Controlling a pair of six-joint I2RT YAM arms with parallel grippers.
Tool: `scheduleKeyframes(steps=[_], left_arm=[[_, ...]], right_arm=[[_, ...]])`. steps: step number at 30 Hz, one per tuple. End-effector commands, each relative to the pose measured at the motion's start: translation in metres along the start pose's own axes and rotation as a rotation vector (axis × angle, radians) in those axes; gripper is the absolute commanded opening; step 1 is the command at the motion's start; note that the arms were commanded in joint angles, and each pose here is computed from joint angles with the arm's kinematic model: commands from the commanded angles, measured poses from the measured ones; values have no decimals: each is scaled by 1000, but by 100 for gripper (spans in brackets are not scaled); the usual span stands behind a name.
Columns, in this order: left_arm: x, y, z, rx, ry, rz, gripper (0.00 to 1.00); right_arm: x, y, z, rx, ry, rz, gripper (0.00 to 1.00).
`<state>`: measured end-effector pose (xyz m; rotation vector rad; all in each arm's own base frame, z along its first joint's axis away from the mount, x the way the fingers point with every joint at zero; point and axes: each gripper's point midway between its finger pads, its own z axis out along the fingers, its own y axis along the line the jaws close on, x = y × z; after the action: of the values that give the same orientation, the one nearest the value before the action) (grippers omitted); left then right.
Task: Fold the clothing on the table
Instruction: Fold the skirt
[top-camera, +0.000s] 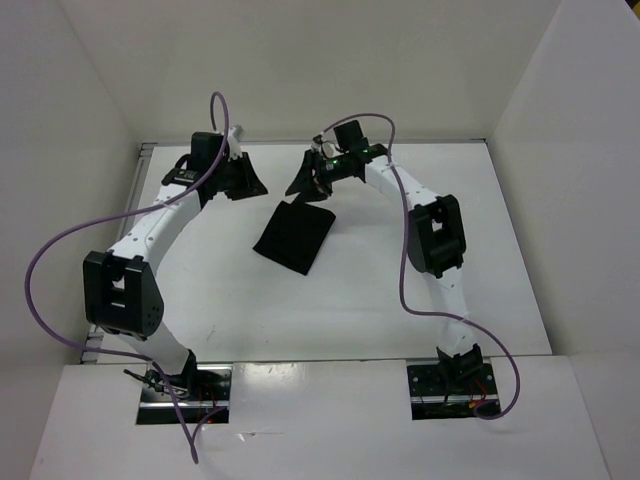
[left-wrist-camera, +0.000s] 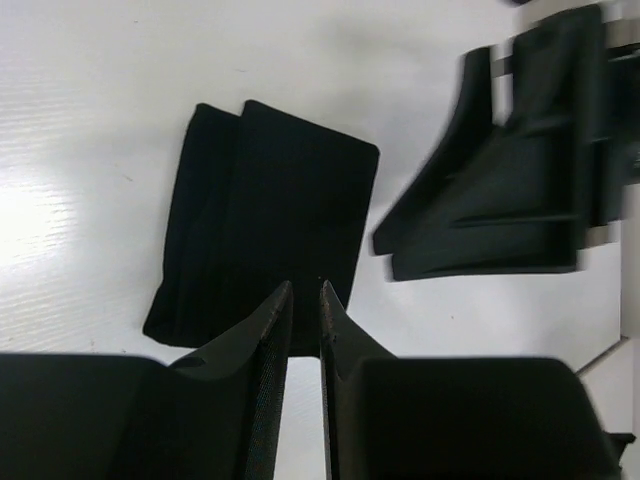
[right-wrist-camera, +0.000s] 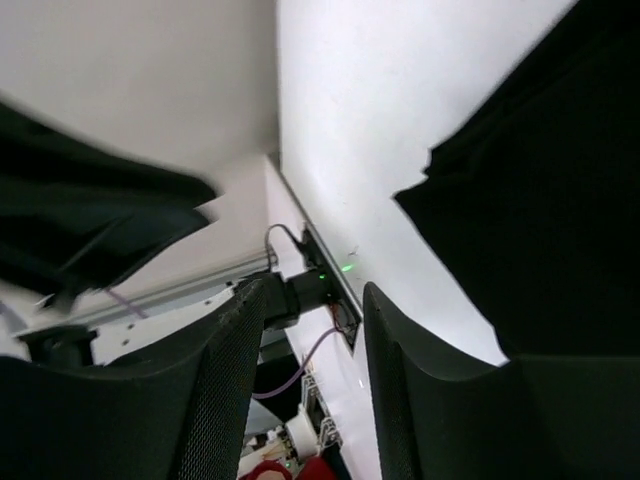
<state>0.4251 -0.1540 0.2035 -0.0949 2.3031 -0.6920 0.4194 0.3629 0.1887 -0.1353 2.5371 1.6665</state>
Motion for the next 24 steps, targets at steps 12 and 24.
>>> scheduleKeyframes(steps=[12, 24], left_arm=[[98, -6, 57, 349, 386, -93, 10], [159, 115, 61, -212, 479, -237, 2]], right_arm=[[-9, -86, -87, 387, -307, 169, 6], [30, -83, -119, 384, -349, 188, 11]])
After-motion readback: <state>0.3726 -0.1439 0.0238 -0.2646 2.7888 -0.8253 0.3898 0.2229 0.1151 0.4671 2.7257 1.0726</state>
